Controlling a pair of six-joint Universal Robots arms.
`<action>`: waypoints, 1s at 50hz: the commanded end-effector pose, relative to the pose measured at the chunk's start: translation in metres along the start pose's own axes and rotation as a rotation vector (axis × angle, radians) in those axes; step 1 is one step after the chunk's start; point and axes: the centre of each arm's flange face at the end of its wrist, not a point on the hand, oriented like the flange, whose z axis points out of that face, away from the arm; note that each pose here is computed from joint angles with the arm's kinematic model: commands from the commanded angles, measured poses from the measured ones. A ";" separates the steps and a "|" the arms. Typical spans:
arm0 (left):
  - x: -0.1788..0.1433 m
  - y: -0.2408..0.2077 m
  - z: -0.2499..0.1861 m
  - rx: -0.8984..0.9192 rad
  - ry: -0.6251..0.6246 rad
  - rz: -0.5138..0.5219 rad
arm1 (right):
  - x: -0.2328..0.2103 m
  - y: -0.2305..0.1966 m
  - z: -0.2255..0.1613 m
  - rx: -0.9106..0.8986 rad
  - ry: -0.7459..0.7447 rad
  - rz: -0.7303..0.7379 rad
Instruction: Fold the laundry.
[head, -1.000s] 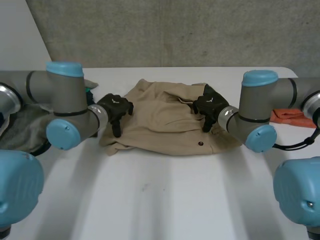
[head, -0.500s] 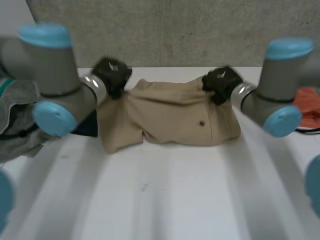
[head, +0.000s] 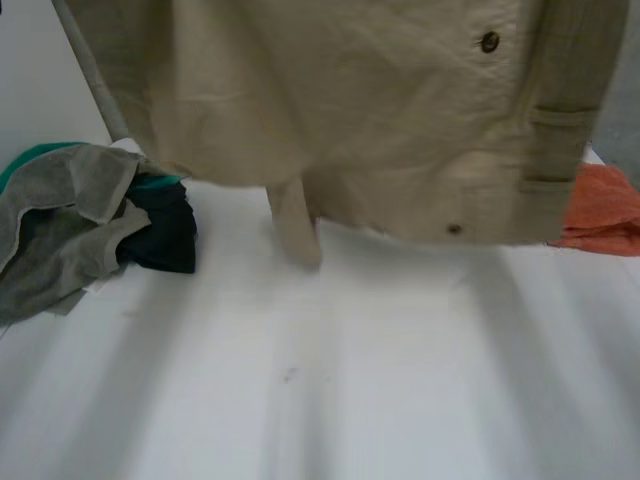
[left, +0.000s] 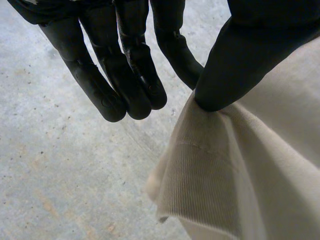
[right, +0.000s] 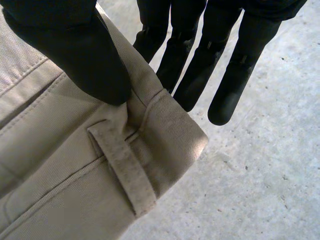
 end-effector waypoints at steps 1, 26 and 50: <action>0.011 0.040 0.021 -0.094 0.032 -0.015 | -0.013 0.037 0.015 -0.079 -0.056 0.062; -0.012 0.030 0.121 0.384 -0.215 0.075 | -0.005 0.049 0.109 0.380 0.328 0.007; 0.090 0.246 0.041 -0.360 -0.019 -0.128 | -0.107 0.225 0.035 -0.235 -0.183 0.084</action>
